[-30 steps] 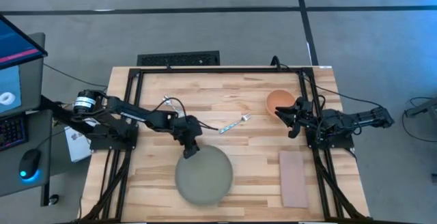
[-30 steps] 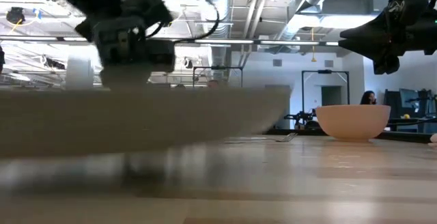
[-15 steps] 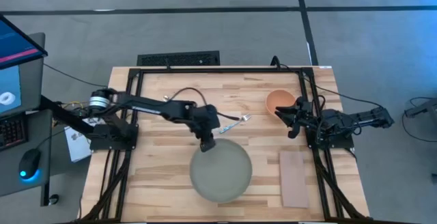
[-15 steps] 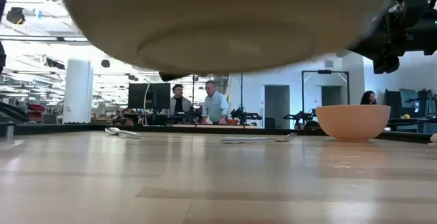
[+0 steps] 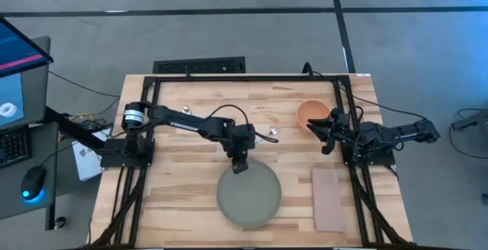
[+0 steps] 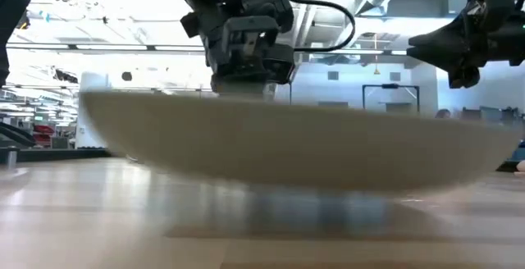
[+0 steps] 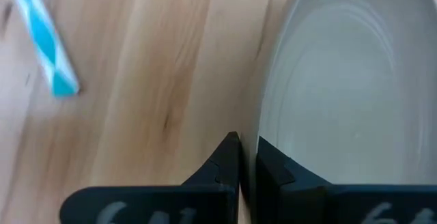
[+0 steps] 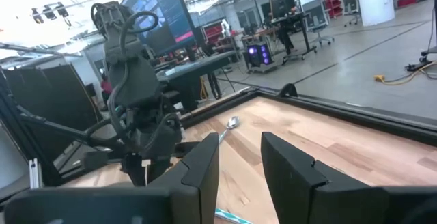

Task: Set table place
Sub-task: Move the gray plate to the center of the table

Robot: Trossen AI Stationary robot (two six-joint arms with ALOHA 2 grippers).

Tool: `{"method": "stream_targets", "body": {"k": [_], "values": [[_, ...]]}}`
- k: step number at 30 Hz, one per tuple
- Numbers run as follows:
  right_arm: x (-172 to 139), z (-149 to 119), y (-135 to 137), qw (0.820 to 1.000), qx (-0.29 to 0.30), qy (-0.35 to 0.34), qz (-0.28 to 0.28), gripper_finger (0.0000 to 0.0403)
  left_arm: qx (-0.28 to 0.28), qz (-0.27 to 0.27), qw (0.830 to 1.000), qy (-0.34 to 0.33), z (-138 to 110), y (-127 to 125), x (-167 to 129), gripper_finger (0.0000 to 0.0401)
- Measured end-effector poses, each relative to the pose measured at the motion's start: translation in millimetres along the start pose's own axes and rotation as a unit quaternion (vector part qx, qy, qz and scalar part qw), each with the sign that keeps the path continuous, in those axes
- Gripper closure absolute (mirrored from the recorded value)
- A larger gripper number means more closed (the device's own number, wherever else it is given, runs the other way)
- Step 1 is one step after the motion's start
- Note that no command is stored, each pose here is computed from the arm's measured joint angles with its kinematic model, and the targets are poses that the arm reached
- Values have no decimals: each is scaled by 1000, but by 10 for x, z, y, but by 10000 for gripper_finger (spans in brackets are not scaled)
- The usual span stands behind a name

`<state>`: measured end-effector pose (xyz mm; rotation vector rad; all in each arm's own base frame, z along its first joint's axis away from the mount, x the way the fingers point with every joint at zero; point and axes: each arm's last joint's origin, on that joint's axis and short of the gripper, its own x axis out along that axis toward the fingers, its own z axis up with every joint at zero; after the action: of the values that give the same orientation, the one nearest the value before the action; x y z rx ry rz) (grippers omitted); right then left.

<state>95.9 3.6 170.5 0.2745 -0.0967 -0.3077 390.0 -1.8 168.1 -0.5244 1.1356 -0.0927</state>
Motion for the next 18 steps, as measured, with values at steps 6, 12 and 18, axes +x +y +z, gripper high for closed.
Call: {"method": "stream_targets", "body": {"k": [6, 12, 18], "values": [[0, 0, 0, 1000, -2, 0, 0, 269, 2, 21, 1000, -9, -8, 15, 36, 401], [0, -2, 0, 1000, -2, 1, 0, 270, -8, 11, 1000, 14, -55, 25, 238, 401], [4, -6, 1, 1000, -4, 3, -1, 268, -11, 15, 1000, -1, -30, 28, 271, 398]]}}
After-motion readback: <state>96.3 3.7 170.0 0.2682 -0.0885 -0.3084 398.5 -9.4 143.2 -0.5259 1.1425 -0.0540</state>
